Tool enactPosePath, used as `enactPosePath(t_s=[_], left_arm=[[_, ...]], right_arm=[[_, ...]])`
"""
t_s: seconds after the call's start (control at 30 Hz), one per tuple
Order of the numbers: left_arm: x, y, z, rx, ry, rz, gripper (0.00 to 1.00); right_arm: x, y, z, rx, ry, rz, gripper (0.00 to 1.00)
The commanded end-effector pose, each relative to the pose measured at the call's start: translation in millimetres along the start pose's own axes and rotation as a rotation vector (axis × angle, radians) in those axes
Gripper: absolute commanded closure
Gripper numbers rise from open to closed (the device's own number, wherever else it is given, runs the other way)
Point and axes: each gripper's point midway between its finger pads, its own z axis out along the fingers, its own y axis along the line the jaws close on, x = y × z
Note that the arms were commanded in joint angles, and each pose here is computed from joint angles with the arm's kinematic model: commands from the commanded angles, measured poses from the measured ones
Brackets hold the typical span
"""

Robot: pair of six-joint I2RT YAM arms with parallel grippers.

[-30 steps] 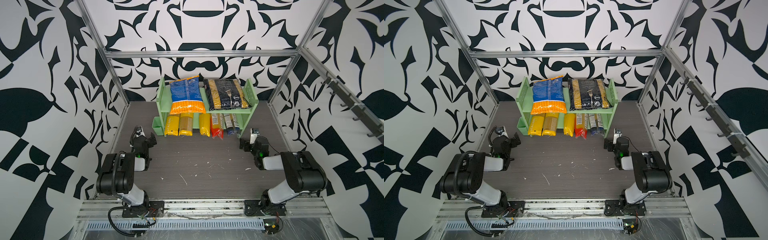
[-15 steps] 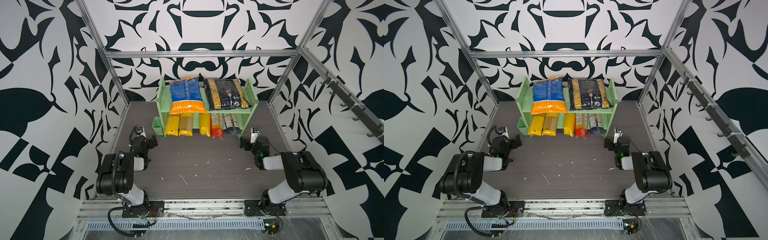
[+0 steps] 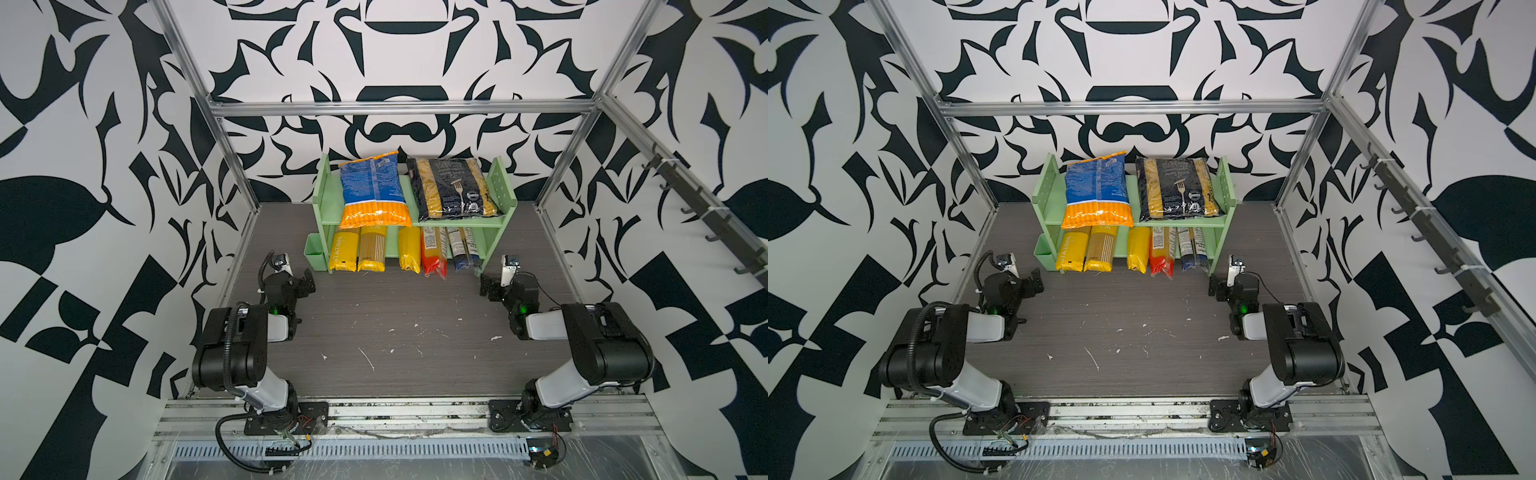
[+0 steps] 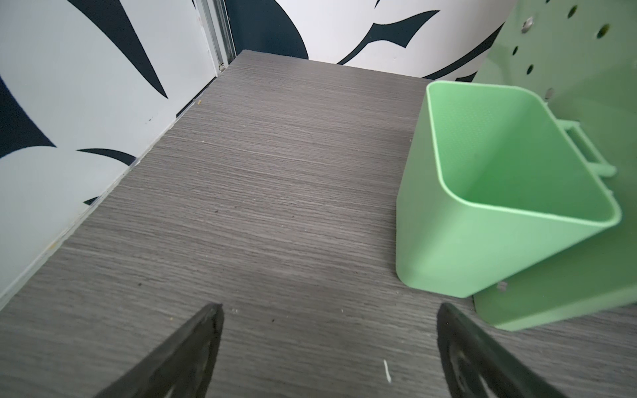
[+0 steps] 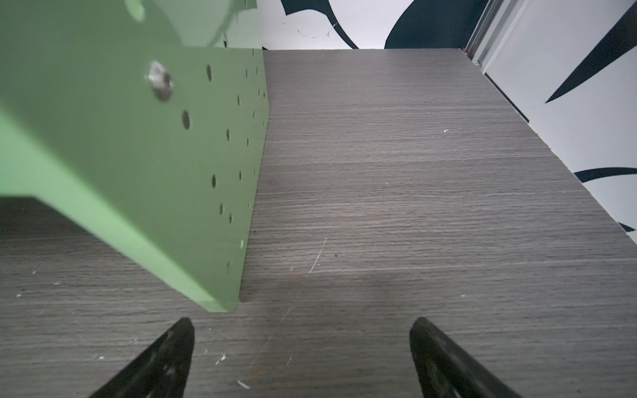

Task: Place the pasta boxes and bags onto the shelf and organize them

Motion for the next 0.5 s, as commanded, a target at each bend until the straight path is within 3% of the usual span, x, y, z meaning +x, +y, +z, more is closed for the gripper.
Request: enactPosePath(t_s=[0.0,0.47], left_arm=[[-12.0,-0.5,-0.5,0.008,-0.039,0.007,0.01],[-12.5,-0.5,-0.7,0.008,-0.041,0.006,0.01]], right_arm=[[-17.1,0.0,-3.3,0.001,-0.066,-0.002,0.0],[-17.3,0.0,-2.9,0.001,-0.066,-0.003,0.0]])
